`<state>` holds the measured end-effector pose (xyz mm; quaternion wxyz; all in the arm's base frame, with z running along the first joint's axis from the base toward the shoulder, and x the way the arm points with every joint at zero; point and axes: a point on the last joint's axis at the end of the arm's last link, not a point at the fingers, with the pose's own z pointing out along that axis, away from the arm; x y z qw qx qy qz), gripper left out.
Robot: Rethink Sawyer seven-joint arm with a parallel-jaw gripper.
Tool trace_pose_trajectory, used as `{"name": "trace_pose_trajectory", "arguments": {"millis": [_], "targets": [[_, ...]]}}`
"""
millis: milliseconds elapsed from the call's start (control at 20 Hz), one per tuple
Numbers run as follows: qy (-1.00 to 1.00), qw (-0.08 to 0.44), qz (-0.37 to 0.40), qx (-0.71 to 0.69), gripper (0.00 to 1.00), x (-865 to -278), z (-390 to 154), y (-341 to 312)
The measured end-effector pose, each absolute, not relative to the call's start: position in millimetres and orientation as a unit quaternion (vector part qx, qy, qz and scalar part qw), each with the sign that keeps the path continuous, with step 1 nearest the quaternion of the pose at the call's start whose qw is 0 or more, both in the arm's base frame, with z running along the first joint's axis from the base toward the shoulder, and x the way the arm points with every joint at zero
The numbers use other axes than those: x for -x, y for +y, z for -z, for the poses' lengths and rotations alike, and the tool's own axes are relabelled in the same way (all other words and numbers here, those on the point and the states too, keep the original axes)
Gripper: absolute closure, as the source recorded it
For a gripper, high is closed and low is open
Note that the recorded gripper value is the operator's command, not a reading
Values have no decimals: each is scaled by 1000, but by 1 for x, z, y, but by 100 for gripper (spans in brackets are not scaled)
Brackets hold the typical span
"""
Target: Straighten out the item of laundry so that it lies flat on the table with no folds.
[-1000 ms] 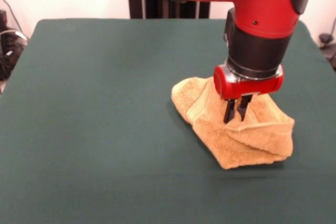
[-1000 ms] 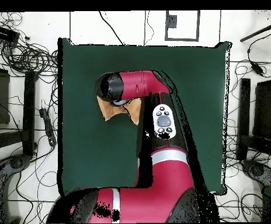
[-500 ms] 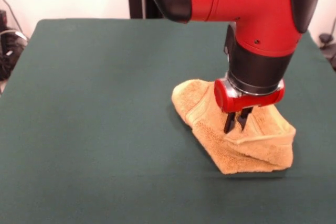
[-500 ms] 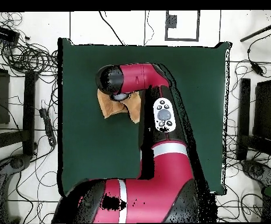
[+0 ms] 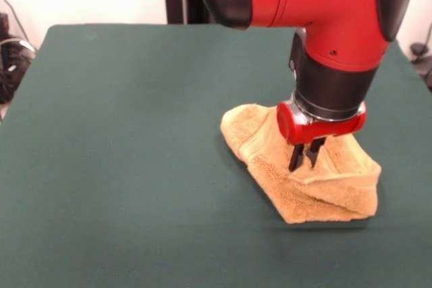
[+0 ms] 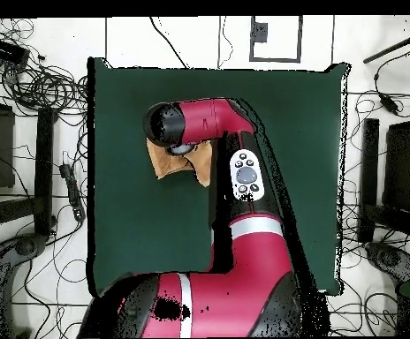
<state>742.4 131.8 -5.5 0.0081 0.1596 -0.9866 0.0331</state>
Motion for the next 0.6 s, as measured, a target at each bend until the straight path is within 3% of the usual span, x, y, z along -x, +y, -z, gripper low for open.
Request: {"name": "trace_pose_trajectory", "arguments": {"millis": [150,200,600], "targets": [[-986,2,-33,-162,100,-740,2,133],[-986,-2,-33,-166,0,-736,-4,135],[-985,0,-34,-169,0,-730,-13,136]]}}
